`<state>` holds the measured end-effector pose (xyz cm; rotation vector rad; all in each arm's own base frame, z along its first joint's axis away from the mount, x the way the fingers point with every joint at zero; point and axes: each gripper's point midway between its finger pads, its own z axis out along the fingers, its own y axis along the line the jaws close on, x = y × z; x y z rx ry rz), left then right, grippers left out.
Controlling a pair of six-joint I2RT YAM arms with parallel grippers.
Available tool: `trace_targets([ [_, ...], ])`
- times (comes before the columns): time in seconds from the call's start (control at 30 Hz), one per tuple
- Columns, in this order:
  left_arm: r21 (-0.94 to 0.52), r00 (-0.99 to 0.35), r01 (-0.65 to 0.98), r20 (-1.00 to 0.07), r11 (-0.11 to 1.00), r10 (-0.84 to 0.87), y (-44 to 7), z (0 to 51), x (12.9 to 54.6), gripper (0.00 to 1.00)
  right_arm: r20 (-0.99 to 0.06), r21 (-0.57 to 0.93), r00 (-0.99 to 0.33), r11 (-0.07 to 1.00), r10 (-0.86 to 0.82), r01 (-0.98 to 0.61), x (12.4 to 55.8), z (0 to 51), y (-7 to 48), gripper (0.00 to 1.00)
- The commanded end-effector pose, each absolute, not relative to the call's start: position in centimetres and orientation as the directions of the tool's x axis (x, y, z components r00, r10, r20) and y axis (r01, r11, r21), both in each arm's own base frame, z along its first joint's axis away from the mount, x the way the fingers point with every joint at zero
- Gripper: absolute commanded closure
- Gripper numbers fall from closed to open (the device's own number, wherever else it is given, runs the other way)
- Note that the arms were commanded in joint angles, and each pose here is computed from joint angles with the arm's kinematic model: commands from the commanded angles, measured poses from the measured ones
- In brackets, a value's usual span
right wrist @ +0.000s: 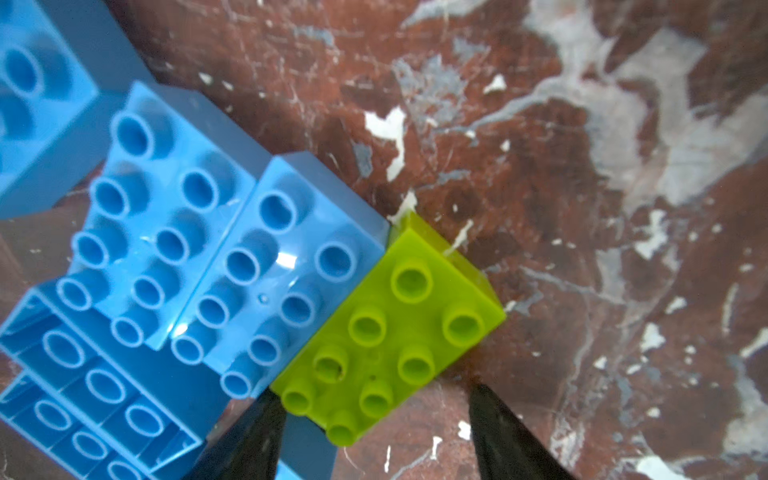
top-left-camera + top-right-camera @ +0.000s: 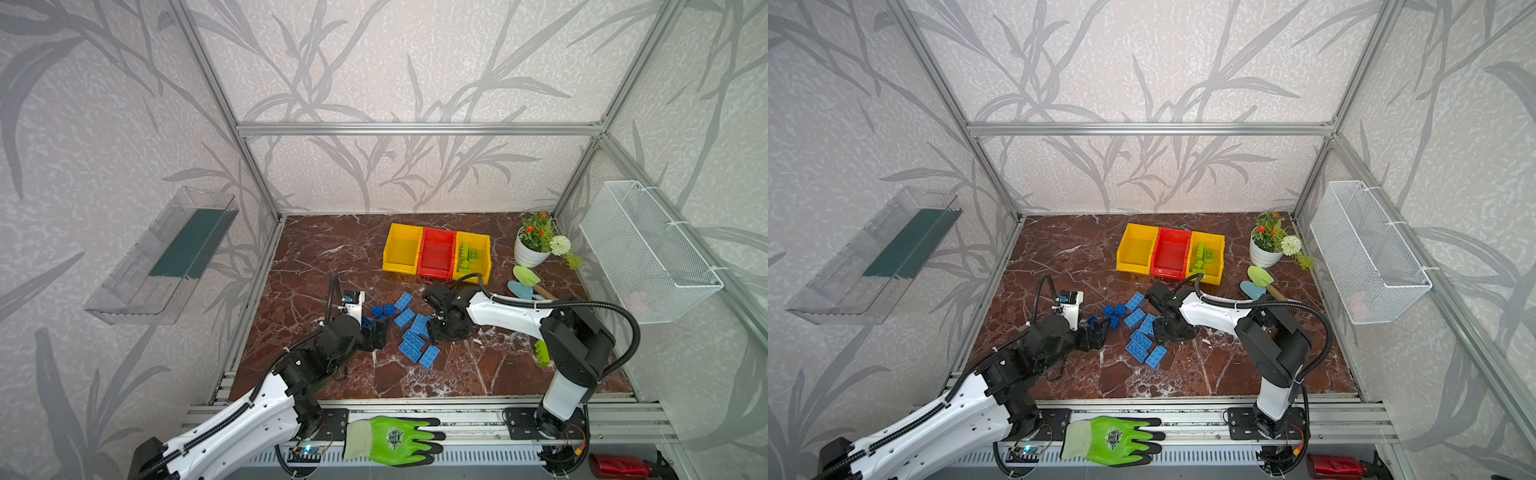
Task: Sort the legos into containers by color
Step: 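Close the right gripper on the lime-green brick and lift it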
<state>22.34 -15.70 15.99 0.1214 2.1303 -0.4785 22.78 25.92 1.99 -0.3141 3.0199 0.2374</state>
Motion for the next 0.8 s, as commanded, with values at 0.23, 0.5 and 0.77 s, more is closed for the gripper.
trace_targets([
  [0.23,-0.267,-0.560,0.233,-0.823,0.935,-0.095,-14.8,15.7,22.4,0.06,-0.115,0.117,-0.971,0.968,-0.209,-0.222,24.0,1.7,27.0,0.30],
  [0.5,-0.267,-0.552,0.224,-0.827,0.937,-0.103,-14.7,15.8,22.6,0.06,-0.121,0.096,-0.975,0.975,-0.187,-0.199,25.0,1.6,26.4,0.32],
  [0.77,-0.266,-0.548,0.224,-0.830,0.938,-0.104,-14.8,15.8,22.8,0.06,-0.101,0.092,-0.981,0.981,-0.163,-0.173,25.1,1.2,24.9,0.50],
])
